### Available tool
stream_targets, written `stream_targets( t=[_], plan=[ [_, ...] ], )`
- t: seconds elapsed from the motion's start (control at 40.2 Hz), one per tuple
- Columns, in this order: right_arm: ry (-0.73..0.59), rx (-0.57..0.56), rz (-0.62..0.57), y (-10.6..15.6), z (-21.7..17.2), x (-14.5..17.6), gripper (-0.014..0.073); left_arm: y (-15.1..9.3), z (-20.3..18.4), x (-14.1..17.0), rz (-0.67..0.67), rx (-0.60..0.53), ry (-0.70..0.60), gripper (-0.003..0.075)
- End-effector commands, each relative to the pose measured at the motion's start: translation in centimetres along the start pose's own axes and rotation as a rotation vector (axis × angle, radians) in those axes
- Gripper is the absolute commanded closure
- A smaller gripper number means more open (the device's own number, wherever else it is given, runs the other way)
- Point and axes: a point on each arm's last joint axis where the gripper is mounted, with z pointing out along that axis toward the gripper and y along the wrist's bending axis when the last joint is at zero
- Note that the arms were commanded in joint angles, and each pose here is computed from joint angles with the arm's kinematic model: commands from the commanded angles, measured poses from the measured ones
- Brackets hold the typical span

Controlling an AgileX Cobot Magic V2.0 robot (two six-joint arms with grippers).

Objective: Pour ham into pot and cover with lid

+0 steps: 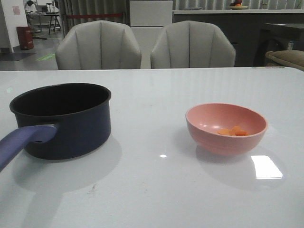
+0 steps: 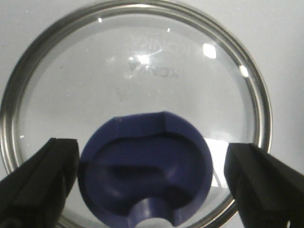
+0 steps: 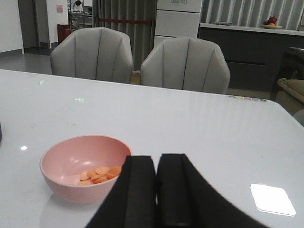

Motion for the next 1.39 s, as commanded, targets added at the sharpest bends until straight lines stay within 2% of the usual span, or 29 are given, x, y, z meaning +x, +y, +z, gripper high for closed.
stream_targets(
  t=[0.0, 0.273, 0.522, 0.895, 1.168, 1.367],
  plan=[
    [-0.098, 0.005, -0.020, 0.0, -0.2, -1.0, 0.0445, -1.2, -3.9, -0.9, 0.020, 0.022, -0.112, 0.0083],
    [-0.097, 0.005, -0.020, 0.0, -0.2, -0.9, 0.0445, -3.5, -10.7, 0.4, 0.104, 0.027, -0.314, 0.0083],
    [-0.097, 0.005, -0.020, 0.0, -0.2, -0.9, 0.0445, -5.0, -17.0, 4.4, 0.156, 0.060, -0.581, 0.0083],
    [-0.097, 0.005, -0.020, 0.0, -0.2, -0.9, 0.0445, -6.5, -21.5, 13.8, 0.267, 0.171, -0.925, 0.0083],
    [-0.097, 0.005, -0.020, 0.0, -0.2, -0.9, 0.0445, -4.7, -23.7, 22.8, 0.324, 0.284, -1.181, 0.0083],
    [-0.097, 0.005, -0.020, 0.0, -0.2, -0.9, 0.0445, -3.1, -23.0, 27.1, 0.361, 0.299, -1.295, 0.0083]
  ],
)
